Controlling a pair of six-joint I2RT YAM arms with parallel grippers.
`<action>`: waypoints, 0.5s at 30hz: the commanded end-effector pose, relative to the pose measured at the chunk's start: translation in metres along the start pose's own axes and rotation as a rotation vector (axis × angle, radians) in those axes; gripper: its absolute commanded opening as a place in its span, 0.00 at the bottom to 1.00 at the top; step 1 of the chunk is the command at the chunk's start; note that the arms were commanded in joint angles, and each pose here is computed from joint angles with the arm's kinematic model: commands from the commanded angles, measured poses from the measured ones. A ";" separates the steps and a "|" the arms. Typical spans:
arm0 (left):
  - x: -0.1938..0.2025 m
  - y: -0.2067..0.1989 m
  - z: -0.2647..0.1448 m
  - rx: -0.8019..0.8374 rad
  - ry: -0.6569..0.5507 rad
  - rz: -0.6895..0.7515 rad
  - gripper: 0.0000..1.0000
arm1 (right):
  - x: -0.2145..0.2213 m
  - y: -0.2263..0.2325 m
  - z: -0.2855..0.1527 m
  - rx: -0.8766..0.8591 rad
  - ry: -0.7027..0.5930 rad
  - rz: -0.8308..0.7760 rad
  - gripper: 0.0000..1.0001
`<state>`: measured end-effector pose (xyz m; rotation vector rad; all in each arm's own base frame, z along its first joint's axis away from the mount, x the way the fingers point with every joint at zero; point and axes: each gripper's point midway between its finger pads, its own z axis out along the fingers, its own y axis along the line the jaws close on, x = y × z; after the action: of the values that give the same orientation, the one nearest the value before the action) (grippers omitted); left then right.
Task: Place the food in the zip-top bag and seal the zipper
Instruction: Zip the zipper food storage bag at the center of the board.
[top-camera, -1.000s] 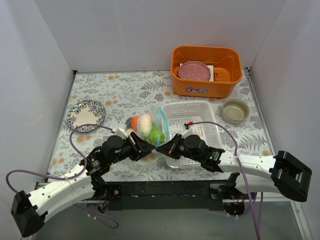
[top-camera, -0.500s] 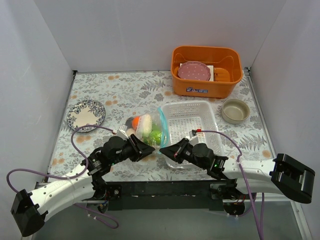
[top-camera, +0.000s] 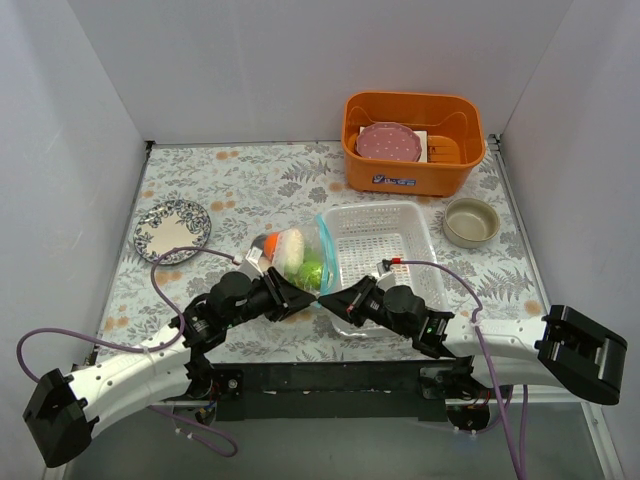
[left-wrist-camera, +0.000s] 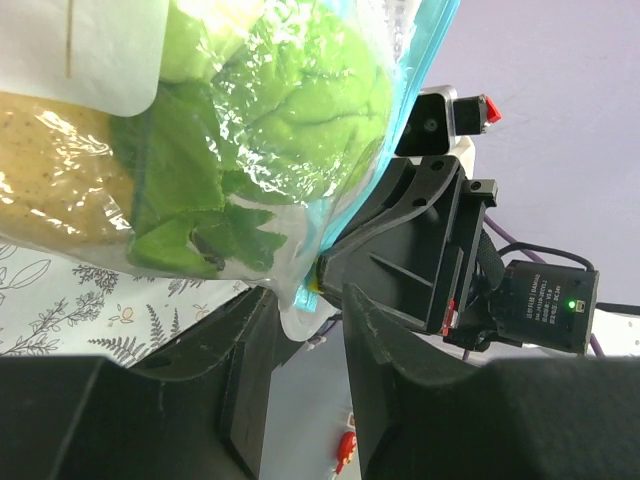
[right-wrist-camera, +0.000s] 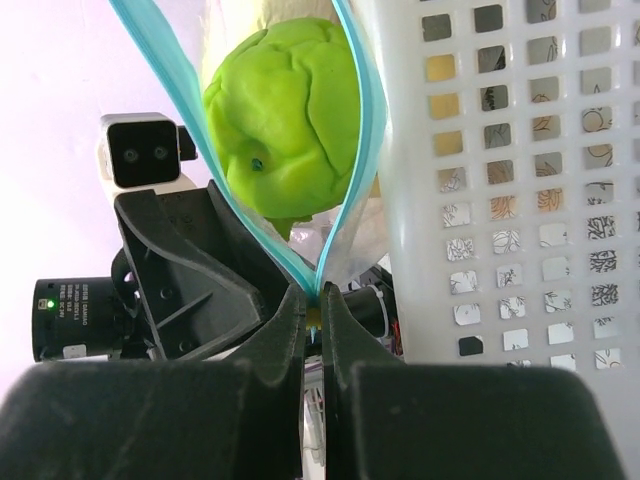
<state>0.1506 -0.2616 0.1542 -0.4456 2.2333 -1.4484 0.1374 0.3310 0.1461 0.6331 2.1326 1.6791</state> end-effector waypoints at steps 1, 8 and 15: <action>0.004 -0.019 0.001 0.079 0.026 0.041 0.29 | 0.005 0.022 0.006 -0.044 0.017 0.008 0.03; 0.006 -0.015 -0.002 0.069 0.030 0.033 0.25 | -0.002 0.023 0.004 -0.058 -0.011 0.015 0.03; 0.008 -0.011 -0.001 0.058 0.043 0.029 0.11 | -0.006 0.023 0.002 -0.058 -0.020 0.014 0.03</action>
<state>0.1500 -0.2645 0.1550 -0.4182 2.2305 -1.4619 0.1412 0.3325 0.1491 0.6373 2.1268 1.6824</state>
